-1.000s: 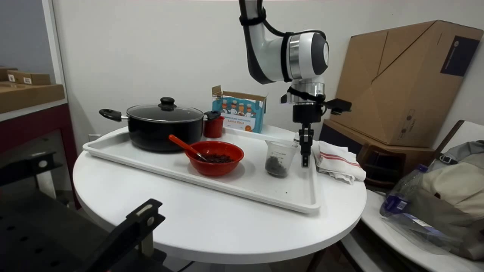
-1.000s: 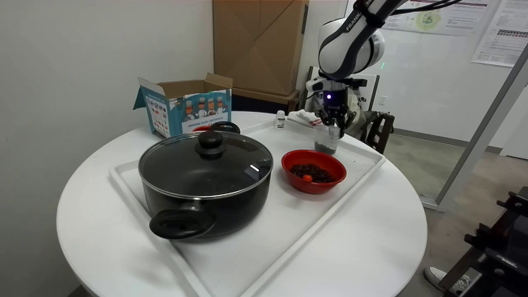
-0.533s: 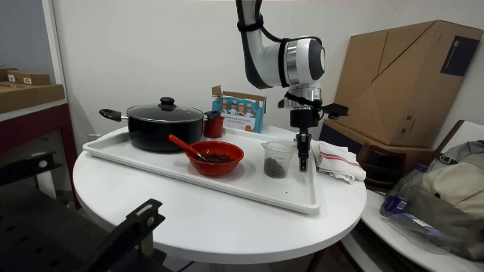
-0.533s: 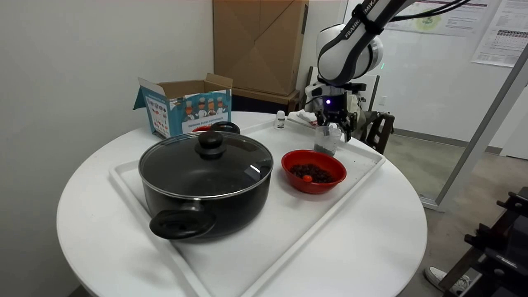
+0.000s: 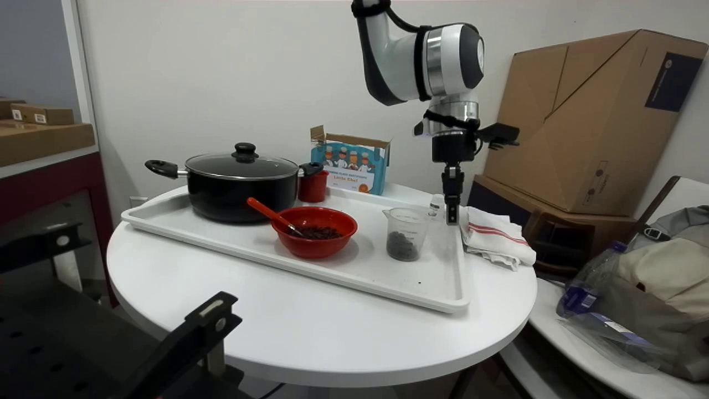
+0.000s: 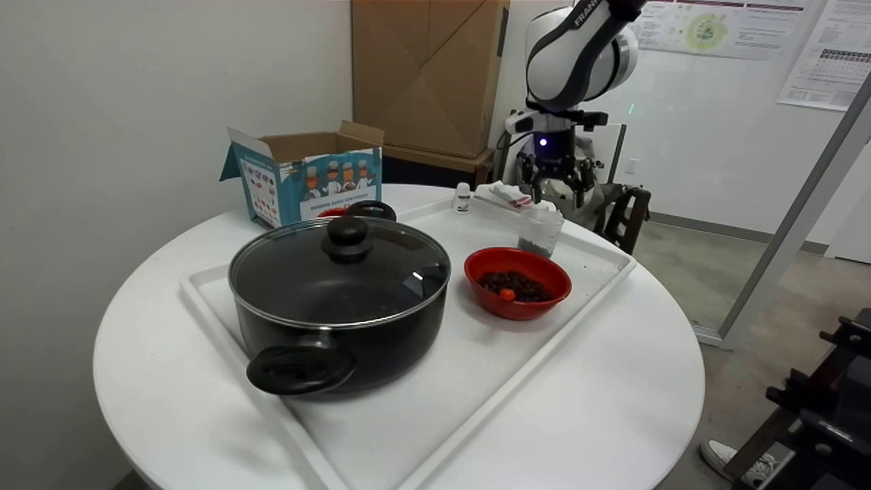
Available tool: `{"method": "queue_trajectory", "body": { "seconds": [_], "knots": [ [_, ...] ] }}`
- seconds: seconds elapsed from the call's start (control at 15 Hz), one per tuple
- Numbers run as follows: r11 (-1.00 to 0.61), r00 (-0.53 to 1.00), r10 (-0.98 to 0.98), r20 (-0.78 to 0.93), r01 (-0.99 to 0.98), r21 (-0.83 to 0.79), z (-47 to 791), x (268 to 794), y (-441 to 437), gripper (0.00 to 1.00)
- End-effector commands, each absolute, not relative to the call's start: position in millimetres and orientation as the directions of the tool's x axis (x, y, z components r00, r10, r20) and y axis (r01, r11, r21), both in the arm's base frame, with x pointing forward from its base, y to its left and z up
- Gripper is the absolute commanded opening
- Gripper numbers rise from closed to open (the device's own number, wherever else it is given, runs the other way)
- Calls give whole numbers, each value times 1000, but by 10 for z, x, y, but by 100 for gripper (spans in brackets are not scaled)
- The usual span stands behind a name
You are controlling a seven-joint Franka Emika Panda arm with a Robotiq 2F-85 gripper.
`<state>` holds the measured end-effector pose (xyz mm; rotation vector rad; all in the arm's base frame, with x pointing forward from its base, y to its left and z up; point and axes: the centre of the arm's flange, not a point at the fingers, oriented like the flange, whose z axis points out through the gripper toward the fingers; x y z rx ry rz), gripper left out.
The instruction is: Pour some of the contents of the jug into the bowl
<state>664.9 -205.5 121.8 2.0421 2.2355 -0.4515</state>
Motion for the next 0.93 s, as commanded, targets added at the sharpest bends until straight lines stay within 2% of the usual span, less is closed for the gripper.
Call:
{"method": "queue_trajectory", "body": {
  "seconds": [0.0, 0.27, 0.87],
  "knots": [
    [46, -89, 963, -256, 985, -168, 1736, 6460, -1932, 100],
    [-23, -16, 972, -235, 987, -160, 2208, 6314, -1740, 100],
    [-470, 466, 871, -154, 883, 9, 3002, 5988, -973, 100]
  ]
}}
